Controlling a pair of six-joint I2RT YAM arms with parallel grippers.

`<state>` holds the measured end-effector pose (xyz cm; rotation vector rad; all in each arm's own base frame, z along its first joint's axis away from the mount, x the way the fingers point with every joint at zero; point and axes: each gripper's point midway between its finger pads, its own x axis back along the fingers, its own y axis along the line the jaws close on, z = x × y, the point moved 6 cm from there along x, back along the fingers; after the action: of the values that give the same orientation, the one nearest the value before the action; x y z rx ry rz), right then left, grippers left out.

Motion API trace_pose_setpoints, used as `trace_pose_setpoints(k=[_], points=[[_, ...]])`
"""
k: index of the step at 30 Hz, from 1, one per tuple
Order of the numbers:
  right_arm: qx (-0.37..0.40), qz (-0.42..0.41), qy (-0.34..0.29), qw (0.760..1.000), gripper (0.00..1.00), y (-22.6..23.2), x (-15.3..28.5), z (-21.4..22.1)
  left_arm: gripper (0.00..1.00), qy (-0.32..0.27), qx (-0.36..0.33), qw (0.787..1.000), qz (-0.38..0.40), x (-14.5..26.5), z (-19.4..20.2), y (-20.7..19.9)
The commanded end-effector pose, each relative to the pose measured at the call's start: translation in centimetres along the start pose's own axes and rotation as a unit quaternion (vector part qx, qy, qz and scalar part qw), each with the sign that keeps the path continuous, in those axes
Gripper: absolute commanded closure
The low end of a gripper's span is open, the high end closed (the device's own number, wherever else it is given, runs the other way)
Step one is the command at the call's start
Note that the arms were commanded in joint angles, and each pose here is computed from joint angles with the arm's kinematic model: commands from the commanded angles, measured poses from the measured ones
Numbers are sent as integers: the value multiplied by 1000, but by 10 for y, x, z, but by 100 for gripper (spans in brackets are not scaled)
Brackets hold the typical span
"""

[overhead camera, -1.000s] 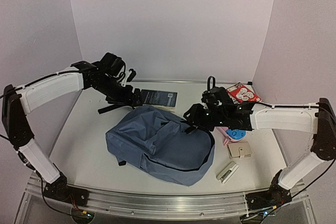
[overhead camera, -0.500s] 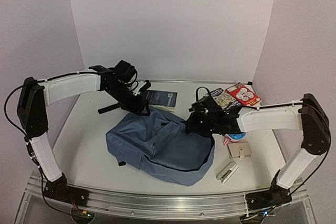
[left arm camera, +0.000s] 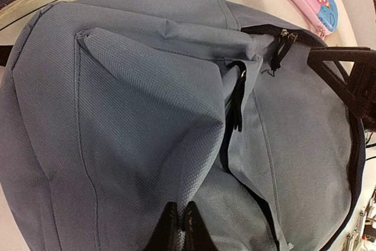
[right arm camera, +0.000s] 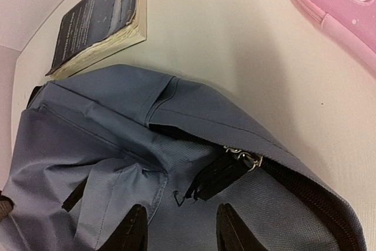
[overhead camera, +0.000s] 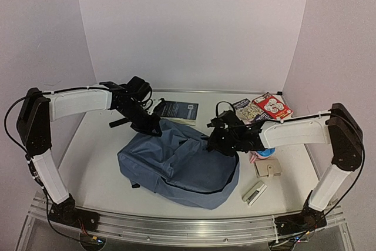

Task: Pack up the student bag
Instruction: Unzip the student bag at the center of the board.

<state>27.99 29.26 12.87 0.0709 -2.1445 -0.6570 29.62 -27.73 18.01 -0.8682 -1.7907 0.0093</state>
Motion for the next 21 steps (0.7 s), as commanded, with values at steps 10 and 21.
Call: trace_pose_setpoints(k=[10, 21], points=[[-46, 8, 10, 999, 68, -10, -21, 10, 100, -56, -11, 998, 12, 27, 3, -12], [-100, -5, 15, 995, 75, -22, -35, 23, 100, -53, -9, 999, 0, 26, 5, -9]])
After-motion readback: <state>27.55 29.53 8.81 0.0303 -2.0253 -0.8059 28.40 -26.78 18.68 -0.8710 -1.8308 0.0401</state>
